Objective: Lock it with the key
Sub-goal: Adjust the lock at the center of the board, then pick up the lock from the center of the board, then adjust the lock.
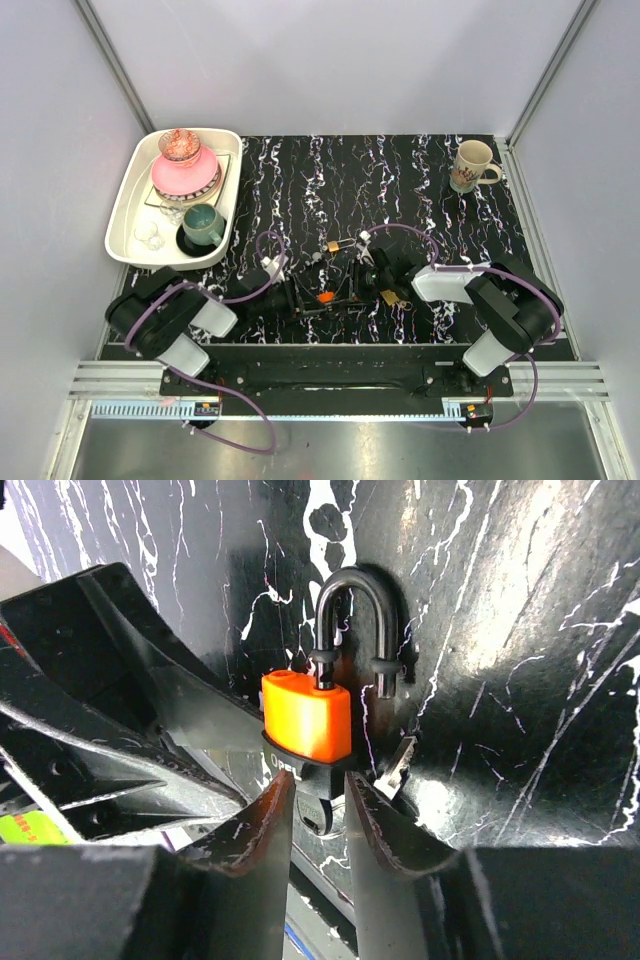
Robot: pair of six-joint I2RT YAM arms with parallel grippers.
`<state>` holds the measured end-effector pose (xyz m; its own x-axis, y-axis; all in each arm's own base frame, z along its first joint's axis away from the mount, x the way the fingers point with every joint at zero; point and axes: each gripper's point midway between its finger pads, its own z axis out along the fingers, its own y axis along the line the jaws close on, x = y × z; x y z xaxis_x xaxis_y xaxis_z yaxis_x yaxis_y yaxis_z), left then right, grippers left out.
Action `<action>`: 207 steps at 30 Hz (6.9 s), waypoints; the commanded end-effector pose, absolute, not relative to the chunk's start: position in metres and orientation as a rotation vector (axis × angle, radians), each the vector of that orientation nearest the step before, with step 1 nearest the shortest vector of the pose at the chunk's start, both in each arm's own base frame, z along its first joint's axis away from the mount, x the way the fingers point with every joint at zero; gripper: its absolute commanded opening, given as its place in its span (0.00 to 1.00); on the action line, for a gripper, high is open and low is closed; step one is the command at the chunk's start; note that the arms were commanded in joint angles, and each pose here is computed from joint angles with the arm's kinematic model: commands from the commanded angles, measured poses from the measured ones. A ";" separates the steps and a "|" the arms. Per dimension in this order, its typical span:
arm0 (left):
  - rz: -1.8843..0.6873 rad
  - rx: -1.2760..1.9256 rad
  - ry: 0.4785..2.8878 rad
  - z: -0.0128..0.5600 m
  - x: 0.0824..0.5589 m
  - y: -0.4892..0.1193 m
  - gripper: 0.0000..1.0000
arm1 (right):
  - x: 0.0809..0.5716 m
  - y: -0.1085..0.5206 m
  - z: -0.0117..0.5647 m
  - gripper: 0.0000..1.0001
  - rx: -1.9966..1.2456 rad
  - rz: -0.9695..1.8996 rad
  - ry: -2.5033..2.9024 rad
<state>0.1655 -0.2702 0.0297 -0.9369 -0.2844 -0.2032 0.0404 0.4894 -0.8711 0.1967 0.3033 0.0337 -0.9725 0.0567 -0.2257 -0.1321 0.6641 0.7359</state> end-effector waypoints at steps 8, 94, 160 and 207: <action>-1.459 -0.174 2.298 0.036 0.196 -0.291 0.47 | 0.200 0.329 0.040 0.31 0.011 1.350 2.591; -1.335 -0.443 2.113 0.031 0.230 -0.249 0.45 | 0.221 0.357 0.069 0.08 -0.412 1.565 2.368; -1.130 0.642 1.365 0.345 0.148 -0.211 0.00 | 0.201 0.350 0.315 0.89 -0.548 1.722 1.926; -0.967 0.498 1.191 0.372 0.181 -0.196 0.00 | 0.172 0.363 0.329 0.60 -0.582 2.043 1.970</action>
